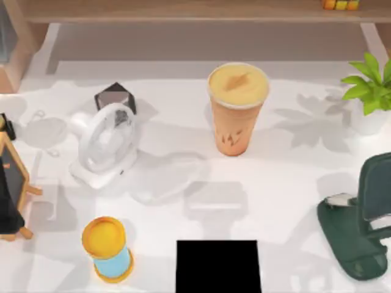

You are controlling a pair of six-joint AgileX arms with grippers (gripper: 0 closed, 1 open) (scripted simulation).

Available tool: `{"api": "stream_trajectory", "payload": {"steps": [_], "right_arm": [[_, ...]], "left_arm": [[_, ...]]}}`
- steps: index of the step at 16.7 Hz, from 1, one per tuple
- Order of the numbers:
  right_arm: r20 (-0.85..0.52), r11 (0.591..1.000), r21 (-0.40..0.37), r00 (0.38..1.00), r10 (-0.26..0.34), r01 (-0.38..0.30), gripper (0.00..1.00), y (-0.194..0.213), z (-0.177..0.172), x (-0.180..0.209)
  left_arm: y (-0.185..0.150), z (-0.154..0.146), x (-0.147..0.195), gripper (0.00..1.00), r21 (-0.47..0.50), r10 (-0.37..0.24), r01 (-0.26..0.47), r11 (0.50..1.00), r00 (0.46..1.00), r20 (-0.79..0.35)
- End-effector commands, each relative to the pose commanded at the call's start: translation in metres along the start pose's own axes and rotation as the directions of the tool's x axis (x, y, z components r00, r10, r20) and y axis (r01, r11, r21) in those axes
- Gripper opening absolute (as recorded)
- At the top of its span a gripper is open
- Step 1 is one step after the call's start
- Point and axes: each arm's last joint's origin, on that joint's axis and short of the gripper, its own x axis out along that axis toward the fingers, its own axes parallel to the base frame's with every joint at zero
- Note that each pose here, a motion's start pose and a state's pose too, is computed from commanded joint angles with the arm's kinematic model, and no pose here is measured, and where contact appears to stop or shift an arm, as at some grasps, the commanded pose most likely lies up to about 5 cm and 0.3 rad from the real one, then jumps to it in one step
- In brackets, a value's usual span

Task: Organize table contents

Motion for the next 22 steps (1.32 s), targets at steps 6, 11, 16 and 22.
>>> {"api": "stream_trajectory", "payload": {"steps": [6,11,16,22], "right_arm": [[-0.081,0.995,-0.104,0.996,-0.021,0.013,1.00,-0.002,0.015,0.002],[-0.348,0.901,-0.425,0.935,-0.075,-0.086,1.00,-0.009,0.052,0.021],[-0.672,0.616,-0.626,0.731,-0.115,-0.479,1.00,-0.026,0.082,0.071],[-0.931,0.139,-0.364,0.355,-0.087,-0.921,1.00,-0.059,0.079,0.150]], "left_arm": [[0.000,0.000,0.000,1.00,0.000,0.000,0.000,1.000,1.000,0.000],[0.000,0.000,0.000,1.00,0.000,0.000,0.000,1.000,1.000,0.000],[0.000,0.000,0.000,1.00,0.000,0.000,0.000,1.000,1.000,0.000],[0.000,0.000,0.000,1.00,0.000,0.000,0.000,1.000,1.000,0.000]]}}
